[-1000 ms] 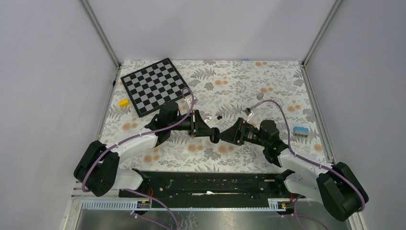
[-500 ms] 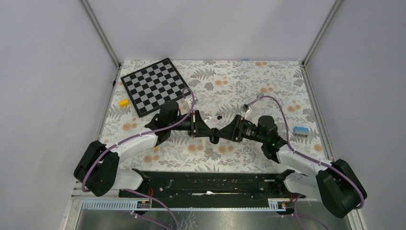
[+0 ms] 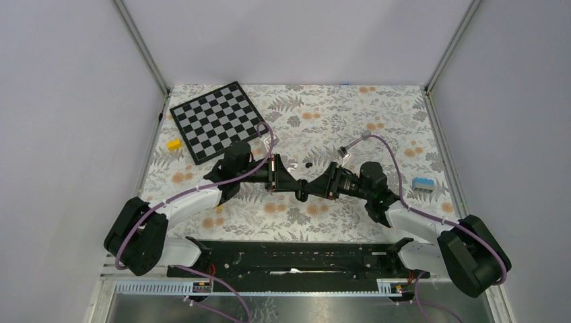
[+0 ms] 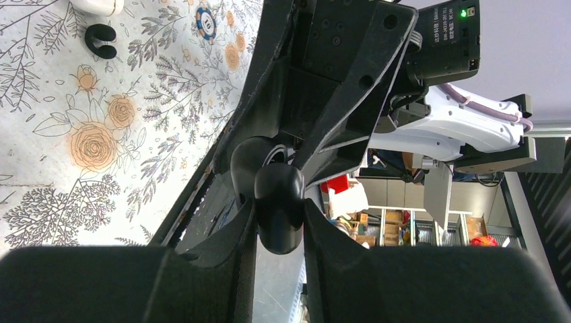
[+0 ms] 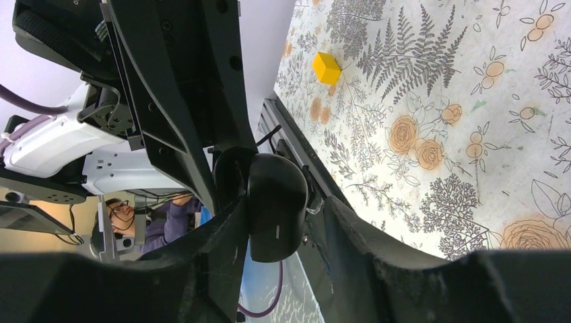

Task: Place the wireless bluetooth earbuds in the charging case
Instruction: Open the charging case.

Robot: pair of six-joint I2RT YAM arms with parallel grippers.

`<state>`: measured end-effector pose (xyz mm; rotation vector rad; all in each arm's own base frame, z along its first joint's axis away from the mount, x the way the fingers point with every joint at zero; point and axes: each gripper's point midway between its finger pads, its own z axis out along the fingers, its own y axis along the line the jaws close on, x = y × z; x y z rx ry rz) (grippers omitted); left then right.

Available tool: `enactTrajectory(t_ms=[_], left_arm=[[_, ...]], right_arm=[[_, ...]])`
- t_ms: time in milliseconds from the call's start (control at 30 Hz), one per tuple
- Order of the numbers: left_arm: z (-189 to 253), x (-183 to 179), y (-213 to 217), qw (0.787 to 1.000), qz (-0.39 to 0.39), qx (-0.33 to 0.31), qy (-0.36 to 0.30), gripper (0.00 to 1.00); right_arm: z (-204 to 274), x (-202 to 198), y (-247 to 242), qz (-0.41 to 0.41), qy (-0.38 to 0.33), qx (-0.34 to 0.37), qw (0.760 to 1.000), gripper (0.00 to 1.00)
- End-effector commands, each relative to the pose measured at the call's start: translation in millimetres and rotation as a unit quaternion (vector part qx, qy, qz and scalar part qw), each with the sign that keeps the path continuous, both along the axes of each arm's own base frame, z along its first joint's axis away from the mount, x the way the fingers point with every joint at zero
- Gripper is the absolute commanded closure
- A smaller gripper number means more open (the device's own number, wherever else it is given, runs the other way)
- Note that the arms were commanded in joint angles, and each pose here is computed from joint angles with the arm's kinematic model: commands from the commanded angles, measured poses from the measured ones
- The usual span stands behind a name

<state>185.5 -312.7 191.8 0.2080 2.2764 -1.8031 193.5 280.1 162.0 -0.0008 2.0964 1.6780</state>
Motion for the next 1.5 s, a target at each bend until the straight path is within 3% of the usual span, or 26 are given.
enactTrajectory(t_ms=[0,467,567,733,767,833,867,1033,1167,1467], left_arm=[[24,3,-6,0.999,-0.014,-0.034,-0.04,1.0],[26,3,-7,0.998,-0.014,-0.041,-0.041,1.0],[27,4,-7,0.998,-0.013,-0.042,-0.041,1.0],[28,5,-8,0.998,-0.014,-0.042,-0.041,1.0],[28,5,-8,0.998,-0.015,-0.041,-0.04,0.92],[25,5,-8,0.999,-0.016,-0.033,-0.039,0.63],[23,5,-7,0.999,-0.015,-0.029,-0.04,0.54],[24,4,-3,0.999,-0.006,-0.023,-0.049,0.26],[23,4,-1,0.998,0.0,-0.017,-0.058,0.22],[33,-2,-2,0.997,-0.013,-0.053,-0.064,0.27]], right_arm=[[13,1,5,0.008,-0.023,0.013,1.0,0.5],[24,-4,7,0.019,-0.017,0.058,0.998,0.52],[22,-5,6,0.018,-0.017,0.056,0.998,0.59],[21,-5,5,0.014,-0.019,0.055,0.998,0.83],[21,-5,4,0.012,-0.02,0.053,0.998,0.88],[19,-4,3,0.006,-0.018,0.048,0.999,0.97],[18,-4,2,0.004,-0.018,0.047,0.999,0.99],[14,-3,0,-0.006,-0.017,0.035,0.999,1.0],[13,-3,-1,-0.009,-0.015,0.035,0.999,1.0],[19,-5,1,0.0,-0.013,0.061,0.998,1.0]])
